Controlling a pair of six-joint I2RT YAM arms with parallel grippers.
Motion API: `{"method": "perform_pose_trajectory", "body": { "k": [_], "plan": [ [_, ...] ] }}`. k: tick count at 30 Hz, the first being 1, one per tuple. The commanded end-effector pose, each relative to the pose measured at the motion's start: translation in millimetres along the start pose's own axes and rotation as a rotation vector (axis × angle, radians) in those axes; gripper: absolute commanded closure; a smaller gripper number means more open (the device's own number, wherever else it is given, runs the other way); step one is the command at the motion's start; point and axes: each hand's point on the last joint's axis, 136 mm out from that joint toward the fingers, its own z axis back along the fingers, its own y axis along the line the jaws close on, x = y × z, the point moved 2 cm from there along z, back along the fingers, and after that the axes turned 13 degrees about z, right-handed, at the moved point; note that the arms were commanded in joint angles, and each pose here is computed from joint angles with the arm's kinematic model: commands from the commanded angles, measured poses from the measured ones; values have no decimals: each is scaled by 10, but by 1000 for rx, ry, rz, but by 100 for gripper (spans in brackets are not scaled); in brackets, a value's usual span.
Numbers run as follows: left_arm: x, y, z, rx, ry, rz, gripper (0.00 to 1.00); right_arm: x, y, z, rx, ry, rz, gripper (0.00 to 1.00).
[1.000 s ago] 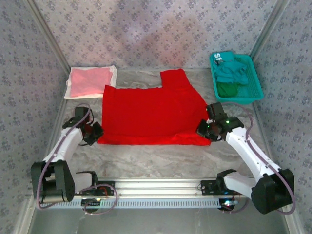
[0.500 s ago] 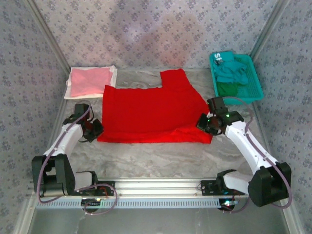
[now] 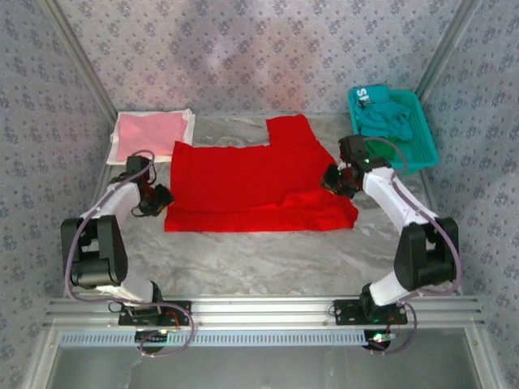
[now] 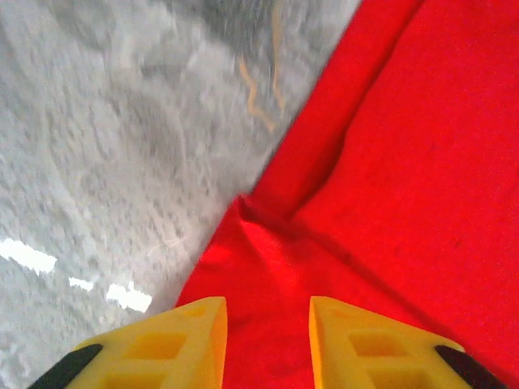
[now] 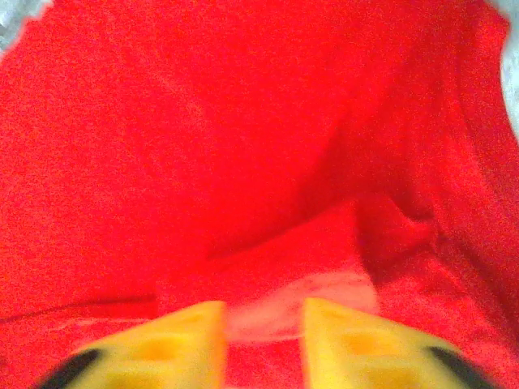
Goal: Fold and stack the t-shirts
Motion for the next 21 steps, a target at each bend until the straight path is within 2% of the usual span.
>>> {"method": "perform_pose_trajectory", "body": {
  "k": [1,4,7,11,21],
  "plan": [
    [156,-107,193,-39,-103,-15,56,304,129,193,34,-115,81,57],
    [36,27,261,-4,-122,-44,56,183,206,280,70,-157,140,58],
    [-204,44,255,-38,-120,-112,57,-165,188,152,93,-94,159,58],
    [-416,-92,147,-84,-94,-213,59,-466,83,-86,47,3,163,58],
    [-400,-234,-182,-64,-28,-245,60,-549,-87,-561,-42,105,104,52]
  ]
}}
